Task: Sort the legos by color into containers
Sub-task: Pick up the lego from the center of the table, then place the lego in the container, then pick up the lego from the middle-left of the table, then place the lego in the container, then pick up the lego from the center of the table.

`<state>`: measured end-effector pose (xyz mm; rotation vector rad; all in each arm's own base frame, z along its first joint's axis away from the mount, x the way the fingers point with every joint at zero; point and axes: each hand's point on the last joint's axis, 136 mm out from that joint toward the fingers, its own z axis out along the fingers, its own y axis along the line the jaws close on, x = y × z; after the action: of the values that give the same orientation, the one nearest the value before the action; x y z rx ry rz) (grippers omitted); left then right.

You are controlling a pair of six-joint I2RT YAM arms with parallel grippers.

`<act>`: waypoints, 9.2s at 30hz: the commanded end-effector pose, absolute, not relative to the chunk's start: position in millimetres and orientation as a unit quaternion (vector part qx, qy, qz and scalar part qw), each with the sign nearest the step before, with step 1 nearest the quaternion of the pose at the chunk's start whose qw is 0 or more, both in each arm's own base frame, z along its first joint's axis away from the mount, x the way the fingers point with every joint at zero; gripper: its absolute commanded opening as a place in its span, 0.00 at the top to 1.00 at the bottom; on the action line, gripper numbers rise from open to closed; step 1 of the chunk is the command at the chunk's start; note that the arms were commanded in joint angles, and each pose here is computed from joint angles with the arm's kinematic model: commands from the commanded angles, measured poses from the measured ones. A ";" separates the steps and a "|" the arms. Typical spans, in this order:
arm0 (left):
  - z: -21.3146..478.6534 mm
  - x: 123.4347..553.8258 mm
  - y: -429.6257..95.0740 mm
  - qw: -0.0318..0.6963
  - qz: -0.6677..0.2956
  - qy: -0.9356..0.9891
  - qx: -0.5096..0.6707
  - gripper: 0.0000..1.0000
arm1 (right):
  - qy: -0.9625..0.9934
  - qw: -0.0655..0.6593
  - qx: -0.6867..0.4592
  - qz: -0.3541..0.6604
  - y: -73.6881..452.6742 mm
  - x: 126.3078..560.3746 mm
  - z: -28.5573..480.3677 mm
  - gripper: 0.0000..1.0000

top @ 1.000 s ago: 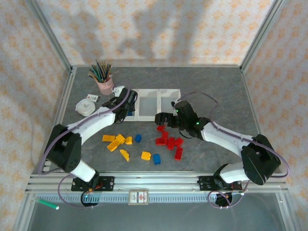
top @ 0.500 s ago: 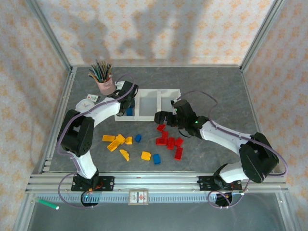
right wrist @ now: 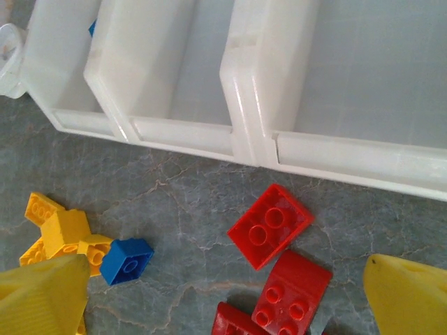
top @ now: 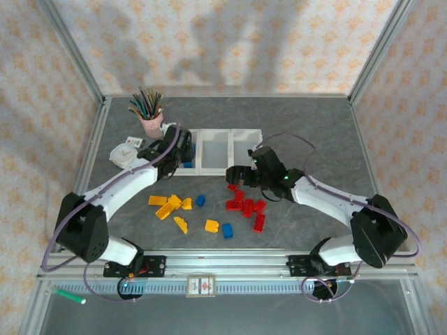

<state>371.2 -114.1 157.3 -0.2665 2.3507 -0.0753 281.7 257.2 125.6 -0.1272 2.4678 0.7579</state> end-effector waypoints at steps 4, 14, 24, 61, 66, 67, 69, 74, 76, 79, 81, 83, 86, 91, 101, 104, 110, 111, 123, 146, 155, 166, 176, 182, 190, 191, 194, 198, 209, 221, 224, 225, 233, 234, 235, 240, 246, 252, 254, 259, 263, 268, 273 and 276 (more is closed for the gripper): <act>134.9 312.9 -137.6 0.320 -0.061 0.942 -0.084 0.42 | 0.923 0.272 -0.068 0.265 249.7 258.2 115.7 0.00; 94.9 263.7 -176.8 0.258 -0.100 0.959 -0.052 0.40 | 0.920 0.258 -0.084 0.284 255.9 228.4 88.6 0.00; 66.0 258.0 -191.1 0.227 -0.090 0.970 -0.023 0.39 | 0.921 0.271 -0.071 0.270 246.1 228.8 79.8 0.01; 64.2 267.6 -189.2 0.242 -0.040 0.969 0.010 0.76 | 0.911 0.307 -0.076 0.264 247.5 241.3 113.1 0.00; 102.8 289.8 -174.8 0.294 -0.023 0.955 -0.016 0.76 | 0.902 0.313 -0.072 0.288 263.2 251.0 134.6 0.00; 110.6 296.5 -168.9 0.304 -0.017 0.952 -0.028 0.76 | 0.901 0.316 -0.069 0.291 265.7 254.0 138.3 0.00; 129.1 313.7 -155.8 0.326 -0.005 0.945 -0.035 0.76 | 0.896 0.322 -0.061 0.299 272.3 261.0 146.5 0.00; 161.7 357.7 -121.8 0.373 0.016 0.925 -0.078 0.75 | 0.893 0.329 -0.032 0.305 281.7 281.4 156.5 0.00; 164.4 375.1 -112.3 0.379 0.023 0.921 -0.090 0.75 | 0.894 0.331 -0.024 0.303 283.4 288.7 156.8 0.00; 157.5 400.8 -103.5 0.378 0.037 0.920 -0.099 0.75 | 0.894 0.333 -0.020 0.300 285.2 296.6 155.7 0.00; 146.9 416.4 -96.8 0.368 0.054 0.922 -0.104 0.75 | 0.893 0.336 -0.018 0.298 284.7 300.7 155.7 0.00; 137.7 428.6 -92.9 0.361 0.064 0.924 -0.106 0.76 | 0.894 0.338 -0.014 0.294 282.4 303.6 155.5 0.00; 125.0 439.7 -90.3 0.346 0.071 0.929 -0.105 0.75 | 0.894 0.340 -0.010 0.292 278.8 305.7 156.0 0.00; 125.2 441.5 -95.8 0.342 0.058 0.933 -0.096 0.57 | 0.892 0.345 -0.006 0.292 272.1 306.0 160.2 0.00; 144.6 395.0 -116.1 0.335 -0.025 0.938 -0.086 0.47 | 0.903 0.334 -0.010 0.272 252.1 296.8 156.0 0.00; 149.2 368.1 -125.7 0.331 -0.039 0.939 -0.081 0.46 | 0.911 0.322 -0.014 0.256 241.7 288.5 149.4 0.00; 147.8 304.5 -161.4 0.312 -0.095 0.943 -0.070 0.45 | 0.926 0.291 -0.009 0.239 219.2 263.8 132.0 0.00; 146.9 295.2 -168.4 0.307 -0.105 0.943 -0.070 0.45 | 0.929 0.286 -0.005 0.236 215.7 259.8 128.5 0.00; 114.5 182.4 -259.5 0.233 -0.150 0.960 -0.036 0.44 | 0.948 0.219 0.035 0.229 182.3 208.2 90.3 0.00; 35.6 137.1 -305.4 0.179 -0.090 0.979 -0.046 0.37 | 0.949 0.209 0.032 0.234 172.4 193.3 72.8 0.00; 23.7 156.9 -299.2 0.198 -0.046 0.978 -0.049 0.42 | 0.946 0.218 0.034 0.238 172.6 196.8 75.9 0.00; 46.7 160.8 -309.2 0.213 -0.070 0.974 -0.031 0.68 | 0.941 0.231 0.012 0.248 179.2 201.9 92.7 0.00; 142.2 201.6 -275.7 0.314 -0.084 0.945 -0.048 0.71 | 0.913 0.270 -0.015 0.307 204.7 218.5 143.6 0.00; 186.8 277.5 -207.9 0.387 -0.035 0.917 -0.090 0.71 | 0.890 0.308 -0.019 0.335 227.5 247.1 175.9 0.00; 176.7 360.3 -128.7 0.398 0.010 0.906 -0.142 0.71 | 0.883 0.316 -0.008 0.346 257.0 283.0 178.0 0.00; 171.3 366.8 -121.6 0.394 0.010 0.907 -0.148 0.71 | 0.883 0.315 -0.009 0.347 260.5 285.9 177.0 0.00; 148.1 386.7 -106.3 0.378 0.006 0.913 -0.155 0.71 | 0.885 0.320 -0.006 0.338 265.3 296.4 172.6 0.00; 123.0 407.0 -98.6 0.353 0.010 0.923 -0.152 0.70 | 0.895 0.317 0.000 0.315 268.1 308.9 163.7 0.00; 121.3 417.3 -100.9 0.348 0.008 0.929 -0.130 0.45 | 0.914 0.316 0.004 0.254 256.7 316.4 147.5 0.00; 159.8 354.9 -130.7 0.363 -0.108 0.921 -0.094 0.31 | 0.952 0.273 -0.033 0.136 252.0 293.7 112.3 0.00; 160.8 336.1 -136.6 0.360 -0.134 0.919 -0.088 0.25 | 0.956 0.265 -0.031 0.120 253.5 290.6 101.5 0.03; 160.8 329.5 -138.7 0.358 -0.144 0.919 -0.086 0.23 | 0.958 0.261 -0.024 0.115 253.1 290.8 97.4 0.04; 165.0 302.8 -141.4 0.370 -0.200 0.903 -0.086 0.07 | 0.965 0.245 0.008 0.098 268.5 299.6 70.5 0.17; 163.8 300.5 -142.1 0.369 -0.205 0.902 -0.084 0.05 | 0.965 0.245 0.014 0.097 269.7 301.3 67.0 0.17; 162.6 299.1 -142.4 0.370 -0.210 0.901 -0.085 0.03 | 0.964 0.244 0.018 0.099 271.4 302.5 63.8 0.17; 155.5 293.2 -142.2 0.374 -0.232 0.892 -0.103 0.01 | 0.964 0.248 0.041 0.090 275.1 312.6 51.3 0.17; 149.4 293.1 -138.0 0.373 -0.222 0.894 -0.112 0.01 | 0.964 0.246 0.048 0.089 283.0 318.6 39.9 0.25; 150.4 294.6 -134.5 0.379 -0.217 0.891 -0.120 0.01 | 0.966 0.241 0.030 0.089 296.9 320.8 31.0 0.36; 150.8 294.7 -134.6 0.380 -0.217 0.891 -0.119 0.01 | 0.966 0.243 0.026 0.083 298.3 322.1 30.4 0.40; 149.6 294.9 -134.3 0.377 -0.216 0.893 -0.119 0.01 | 0.968 0.239 0.013 0.073 297.7 320.4 25.0 0.50; 150.7 294.7 -135.2 0.378 -0.219 0.892 -0.118 0.01 | 0.968 0.238 0.007 0.076 299.2 319.6 24.5 0.60; 150.1 294.4 -134.2 0.377 -0.216 0.893 -0.119 0.01 | 0.969 0.236 0.001 0.078 299.1 317.6 25.8 0.70; 152.4 294.4 -132.2 0.380 -0.216 0.891 -0.123 0.01 | 0.965 0.244 -0.007 0.092 303.5 318.6 41.8 0.73; 157.2 294.5 -126.6 0.383 -0.212 0.889 -0.132 0.01 | 0.961 0.251 -0.012 0.116 310.1 319.1 61.2 0.74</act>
<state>292.8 -136.8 148.3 -0.2864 2.3024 -0.5607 311.6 282.9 25.7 -0.0003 2.6867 0.1577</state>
